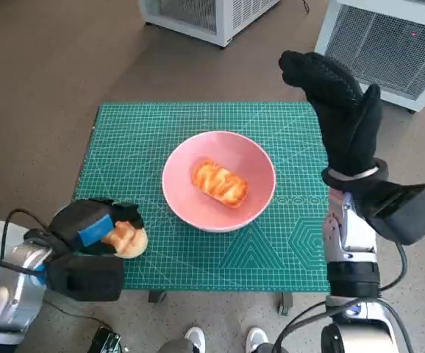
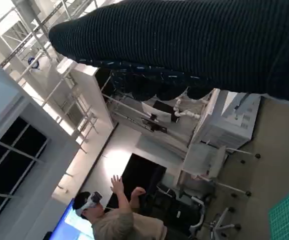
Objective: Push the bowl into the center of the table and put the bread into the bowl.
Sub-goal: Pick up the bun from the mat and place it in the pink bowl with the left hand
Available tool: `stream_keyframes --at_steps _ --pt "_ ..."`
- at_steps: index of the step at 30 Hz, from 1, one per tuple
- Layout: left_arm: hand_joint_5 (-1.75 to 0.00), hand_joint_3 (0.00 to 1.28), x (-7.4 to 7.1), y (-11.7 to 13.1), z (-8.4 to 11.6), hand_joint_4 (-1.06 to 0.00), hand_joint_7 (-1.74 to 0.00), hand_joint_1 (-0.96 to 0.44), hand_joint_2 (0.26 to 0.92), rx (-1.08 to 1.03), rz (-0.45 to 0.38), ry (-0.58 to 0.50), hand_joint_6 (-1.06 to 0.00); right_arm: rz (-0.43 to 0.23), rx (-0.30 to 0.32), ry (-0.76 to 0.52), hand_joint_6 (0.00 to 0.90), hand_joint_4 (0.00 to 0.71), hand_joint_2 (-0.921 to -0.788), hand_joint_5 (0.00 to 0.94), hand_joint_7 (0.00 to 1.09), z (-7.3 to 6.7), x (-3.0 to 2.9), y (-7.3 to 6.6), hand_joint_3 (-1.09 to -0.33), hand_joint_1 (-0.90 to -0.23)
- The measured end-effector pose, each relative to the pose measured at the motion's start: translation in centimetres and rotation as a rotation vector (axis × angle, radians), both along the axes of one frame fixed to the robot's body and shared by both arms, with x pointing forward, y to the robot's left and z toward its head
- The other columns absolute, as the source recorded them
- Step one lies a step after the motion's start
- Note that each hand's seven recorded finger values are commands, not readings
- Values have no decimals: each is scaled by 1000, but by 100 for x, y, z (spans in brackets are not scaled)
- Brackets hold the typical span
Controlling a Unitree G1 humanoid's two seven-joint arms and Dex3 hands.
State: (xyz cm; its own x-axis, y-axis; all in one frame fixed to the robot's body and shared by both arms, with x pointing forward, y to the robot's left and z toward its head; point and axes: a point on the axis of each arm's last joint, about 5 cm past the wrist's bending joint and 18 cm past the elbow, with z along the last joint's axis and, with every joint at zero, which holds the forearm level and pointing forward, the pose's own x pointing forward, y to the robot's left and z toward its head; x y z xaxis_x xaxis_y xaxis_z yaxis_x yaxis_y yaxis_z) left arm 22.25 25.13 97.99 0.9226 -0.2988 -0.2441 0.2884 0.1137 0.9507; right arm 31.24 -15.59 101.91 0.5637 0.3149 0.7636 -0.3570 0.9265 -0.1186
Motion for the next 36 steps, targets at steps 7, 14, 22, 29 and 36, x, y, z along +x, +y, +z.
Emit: stream_keyframes --at_steps 7,14,22,29,36 --pt "-1185 35 16 -13 79 -754 -1025 4 915 -33 -8 -38 -675 0 0 4 108 213 -921 2 445 -3 0 -1 -736 -717" --pt "-1169 34 17 -22 74 -761 -1032 3 913 -53 -13 -34 -677 -3 2 8 112 214 -921 2 442 -15 -4 -7 -733 -705" --pt "-1157 33 8 -23 121 -762 -1041 4 912 -61 -22 -36 -681 -8 6 12 115 213 -921 1 438 -32 -12 -17 -733 -700" --pt "-1083 24 -32 -49 266 -788 -1092 4 910 -84 -35 -71 -675 -10 9 18 117 211 -921 0 433 -52 -18 -19 -734 -689" --pt "-1001 9 -64 -100 525 -848 -1083 4 900 -93 -38 -131 -692 -12 12 19 116 210 -921 1 430 -52 -18 -18 -737 -690"
